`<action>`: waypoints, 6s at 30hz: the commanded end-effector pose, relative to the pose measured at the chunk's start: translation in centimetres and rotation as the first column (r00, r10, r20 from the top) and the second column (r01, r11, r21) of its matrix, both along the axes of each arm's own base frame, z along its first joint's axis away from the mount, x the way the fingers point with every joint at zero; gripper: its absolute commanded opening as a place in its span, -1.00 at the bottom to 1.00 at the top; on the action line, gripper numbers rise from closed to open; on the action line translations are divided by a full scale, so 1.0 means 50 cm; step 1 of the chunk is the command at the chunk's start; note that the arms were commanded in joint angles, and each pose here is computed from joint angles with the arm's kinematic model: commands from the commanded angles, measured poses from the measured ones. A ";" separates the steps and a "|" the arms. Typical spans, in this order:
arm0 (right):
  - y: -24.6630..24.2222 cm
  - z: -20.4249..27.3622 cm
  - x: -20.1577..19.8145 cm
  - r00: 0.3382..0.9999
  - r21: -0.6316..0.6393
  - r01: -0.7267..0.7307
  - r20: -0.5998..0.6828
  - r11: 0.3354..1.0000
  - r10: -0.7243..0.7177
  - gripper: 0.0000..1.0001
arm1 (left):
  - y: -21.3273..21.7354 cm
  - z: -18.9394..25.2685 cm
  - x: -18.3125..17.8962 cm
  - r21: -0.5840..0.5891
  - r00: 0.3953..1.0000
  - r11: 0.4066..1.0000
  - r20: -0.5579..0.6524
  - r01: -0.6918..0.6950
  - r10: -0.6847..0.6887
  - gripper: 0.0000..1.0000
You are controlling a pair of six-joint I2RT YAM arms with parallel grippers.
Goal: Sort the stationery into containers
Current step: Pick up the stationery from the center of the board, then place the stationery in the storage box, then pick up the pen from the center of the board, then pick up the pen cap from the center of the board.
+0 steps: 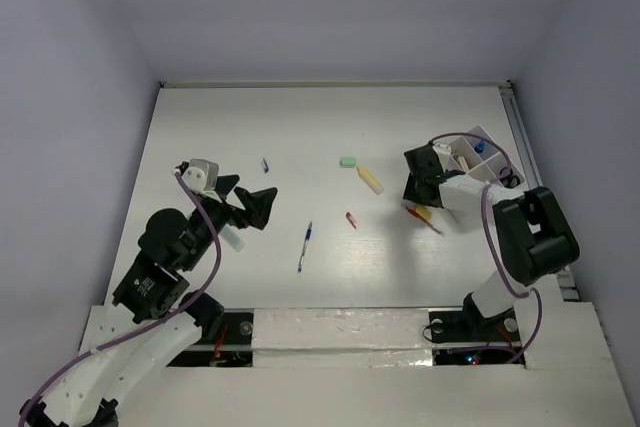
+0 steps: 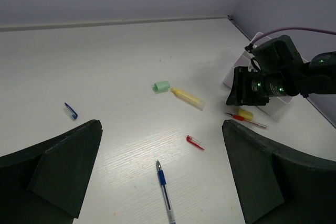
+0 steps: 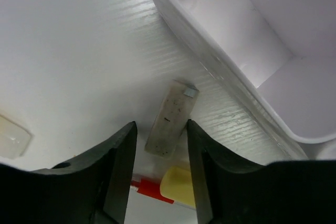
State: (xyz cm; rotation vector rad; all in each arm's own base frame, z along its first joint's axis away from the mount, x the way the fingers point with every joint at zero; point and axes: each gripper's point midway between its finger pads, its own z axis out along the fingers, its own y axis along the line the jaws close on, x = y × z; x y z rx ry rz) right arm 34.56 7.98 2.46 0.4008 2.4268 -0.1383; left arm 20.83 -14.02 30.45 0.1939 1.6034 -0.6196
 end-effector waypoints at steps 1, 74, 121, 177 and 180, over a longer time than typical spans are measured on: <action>0.011 0.027 0.040 0.997 -0.017 0.020 0.071 1.000 -0.019 -0.05 | -0.004 0.034 0.001 -0.020 0.999 1.000 0.051 0.013 -0.012 0.98; -0.085 0.383 0.013 0.935 0.022 -0.180 0.315 0.983 0.164 0.00 | -0.005 0.046 -0.025 -0.034 0.997 0.999 0.073 0.033 -0.031 0.98; 1.028 0.112 -0.206 0.174 0.052 -0.985 0.185 0.167 0.967 0.29 | 0.201 0.248 -0.014 -0.119 0.893 0.902 0.140 -0.415 0.429 0.98; 0.638 0.691 -0.191 0.380 0.379 -0.924 0.898 0.048 0.221 -1.00 | -0.114 0.077 -0.044 -0.461 0.938 0.829 0.023 0.317 -0.346 0.36; 0.631 0.723 -0.219 0.364 0.376 -0.926 0.912 -0.026 0.189 -1.00 | -0.118 0.080 -0.049 -0.479 0.931 0.812 0.031 0.333 -0.364 0.31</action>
